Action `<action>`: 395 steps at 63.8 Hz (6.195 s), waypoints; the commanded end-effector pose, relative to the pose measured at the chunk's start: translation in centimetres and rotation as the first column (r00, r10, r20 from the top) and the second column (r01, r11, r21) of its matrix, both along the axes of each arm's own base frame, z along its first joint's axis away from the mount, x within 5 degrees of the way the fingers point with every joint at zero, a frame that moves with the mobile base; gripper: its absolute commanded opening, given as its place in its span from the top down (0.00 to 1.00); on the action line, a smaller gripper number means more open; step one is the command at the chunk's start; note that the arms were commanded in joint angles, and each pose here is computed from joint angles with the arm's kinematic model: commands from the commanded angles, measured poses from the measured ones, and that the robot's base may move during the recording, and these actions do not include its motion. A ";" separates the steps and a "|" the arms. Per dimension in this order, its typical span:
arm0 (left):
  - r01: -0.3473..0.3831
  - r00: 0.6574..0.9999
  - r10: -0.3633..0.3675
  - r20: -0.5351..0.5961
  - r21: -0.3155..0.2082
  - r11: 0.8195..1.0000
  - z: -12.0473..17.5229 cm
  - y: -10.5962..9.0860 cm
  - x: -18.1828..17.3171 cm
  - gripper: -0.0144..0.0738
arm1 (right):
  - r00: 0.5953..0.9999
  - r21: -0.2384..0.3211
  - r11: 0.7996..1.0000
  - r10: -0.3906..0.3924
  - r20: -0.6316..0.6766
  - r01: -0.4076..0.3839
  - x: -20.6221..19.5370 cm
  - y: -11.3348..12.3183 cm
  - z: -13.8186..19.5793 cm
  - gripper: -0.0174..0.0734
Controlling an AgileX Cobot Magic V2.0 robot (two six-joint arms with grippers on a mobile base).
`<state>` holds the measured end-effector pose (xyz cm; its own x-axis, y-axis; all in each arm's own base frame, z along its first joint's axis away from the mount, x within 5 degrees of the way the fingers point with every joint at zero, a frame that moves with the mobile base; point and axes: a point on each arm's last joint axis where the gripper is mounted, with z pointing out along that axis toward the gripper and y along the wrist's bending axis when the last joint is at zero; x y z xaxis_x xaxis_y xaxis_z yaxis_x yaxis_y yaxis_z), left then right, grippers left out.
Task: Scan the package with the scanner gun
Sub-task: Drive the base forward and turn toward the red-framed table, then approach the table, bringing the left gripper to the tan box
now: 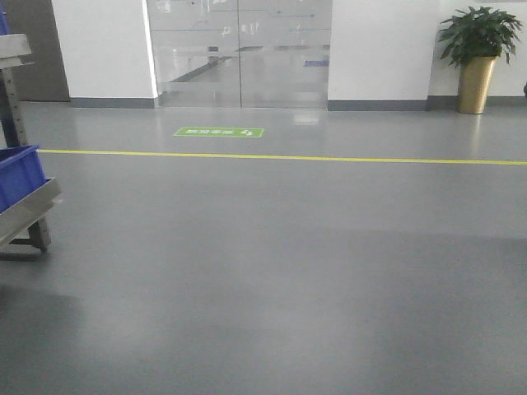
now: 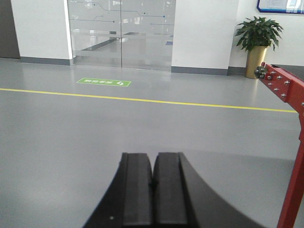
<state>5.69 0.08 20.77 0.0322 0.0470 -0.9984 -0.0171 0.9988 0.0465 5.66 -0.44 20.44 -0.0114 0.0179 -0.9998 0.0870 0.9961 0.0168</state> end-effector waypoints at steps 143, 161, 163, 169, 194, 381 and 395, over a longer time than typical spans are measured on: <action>-0.001 1.000 0.001 0.025 -0.009 1.000 0.3 0.0 -0.1 0.96 | 1.000 -0.008 1.000 -0.008 0.024 0.009 0.0 -0.1 0.2 0.98; -0.001 1.000 0.001 0.025 -0.009 1.000 0.3 0.0 -0.1 0.96 | 1.000 -0.008 1.000 -0.008 0.024 0.009 0.0 -0.1 0.2 0.98; -0.001 1.000 0.001 0.025 -0.009 1.000 0.3 0.0 -0.1 0.96 | 1.000 -0.008 1.000 -0.008 0.024 0.009 0.0 -0.1 0.2 0.98; -0.001 1.000 0.001 0.025 -0.009 1.000 0.3 0.0 -0.1 0.96 | 1.000 -0.008 1.000 -0.008 0.024 0.009 0.0 -0.1 0.2 0.98; -0.001 1.000 0.001 0.025 -0.009 1.000 0.3 0.0 -0.1 0.96 | 1.000 -0.008 1.000 -0.008 0.024 0.009 0.0 -0.1 0.2 0.98; 0.004 0.909 0.066 0.412 -0.166 0.986 3.7 0.6 -1.0 0.96 | 0.979 0.087 0.995 0.023 0.201 -0.041 -0.4 0.0 2.8 0.98; 0.048 0.907 0.026 0.419 -0.166 0.985 9.4 0.3 -2.5 0.96 | 0.949 0.062 0.994 0.063 0.308 -0.086 -2.6 0.5 10.2 0.98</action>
<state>3.88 0.50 27.95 0.4436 -0.1171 -0.8886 -0.0042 0.9911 -0.1327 3.79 -0.10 28.25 0.2666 0.1026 -0.9583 0.0114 0.9939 0.1095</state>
